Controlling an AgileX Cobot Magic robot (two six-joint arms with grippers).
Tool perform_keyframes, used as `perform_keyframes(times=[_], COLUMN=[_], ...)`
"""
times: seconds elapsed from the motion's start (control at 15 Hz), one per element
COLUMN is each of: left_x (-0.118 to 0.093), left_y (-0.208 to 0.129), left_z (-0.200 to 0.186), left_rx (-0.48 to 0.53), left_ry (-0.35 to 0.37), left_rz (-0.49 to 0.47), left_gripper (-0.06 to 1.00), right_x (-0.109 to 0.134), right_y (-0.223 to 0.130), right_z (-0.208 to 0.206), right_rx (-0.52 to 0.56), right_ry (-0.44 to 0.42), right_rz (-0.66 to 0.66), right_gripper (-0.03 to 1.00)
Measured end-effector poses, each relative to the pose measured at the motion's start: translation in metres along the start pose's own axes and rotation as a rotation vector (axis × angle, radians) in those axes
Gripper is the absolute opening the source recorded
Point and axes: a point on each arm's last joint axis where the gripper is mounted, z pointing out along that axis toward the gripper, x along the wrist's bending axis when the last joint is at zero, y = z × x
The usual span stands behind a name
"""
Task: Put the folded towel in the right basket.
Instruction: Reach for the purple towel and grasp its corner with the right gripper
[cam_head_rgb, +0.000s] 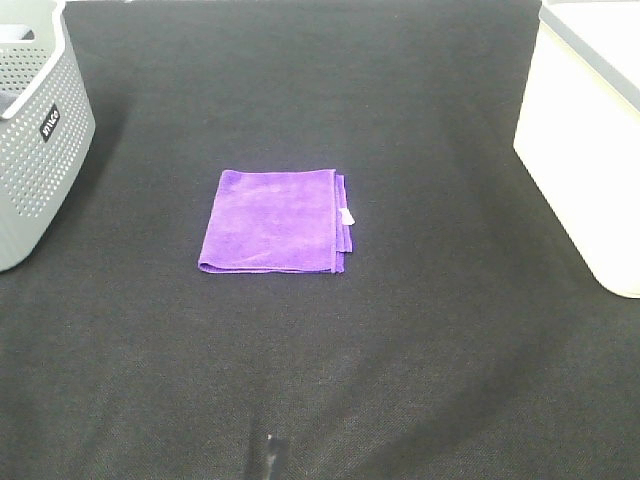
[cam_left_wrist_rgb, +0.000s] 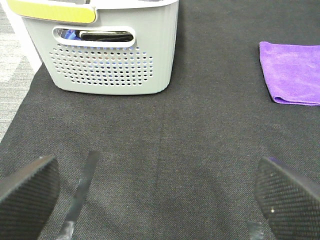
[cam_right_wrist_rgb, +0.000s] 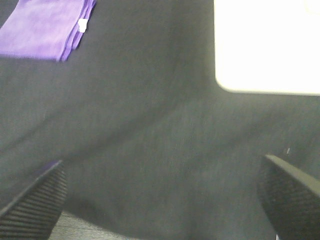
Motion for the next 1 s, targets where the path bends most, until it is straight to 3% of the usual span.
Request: perform_keyframes(times=[0.13,0.2,0.33,0.6,0.67,0.73,0.87,1.0], left_x=[0.0,0.0,0.0,0.0,0.0,0.0,0.0,0.0], left_y=[0.0,0.0,0.0,0.0,0.0,0.0,0.0,0.0], left_z=[0.0,0.0,0.0,0.0,0.0,0.0,0.0,0.0], left_rx=[0.0,0.0,0.0,0.0,0.0,0.0,0.0,0.0], left_ry=[0.0,0.0,0.0,0.0,0.0,0.0,0.0,0.0], left_rz=[0.0,0.0,0.0,0.0,0.0,0.0,0.0,0.0], left_gripper=[0.99,0.99,0.99,0.99,0.99,0.99,0.99,0.99], right_x=[-0.003,-0.003,-0.005,0.001,0.011,0.041,0.089,0.118], right_y=[0.067,0.067,0.137,0.213,0.222,0.224,0.209,0.191], right_z=[0.02,0.02,0.051,0.144,0.173,0.221,0.292,0.353], right_rx=[0.104,0.104,0.235,0.431,0.464,0.509,0.599,0.673], right_ry=[0.001,0.001,0.016,0.15,0.217,0.298,0.384,0.476], right_rz=[0.021,0.021,0.035,0.123,0.146,0.132,0.124,0.184], right_gripper=[0.97,0.97,0.97,0.96,0.96,0.96,0.95,0.95])
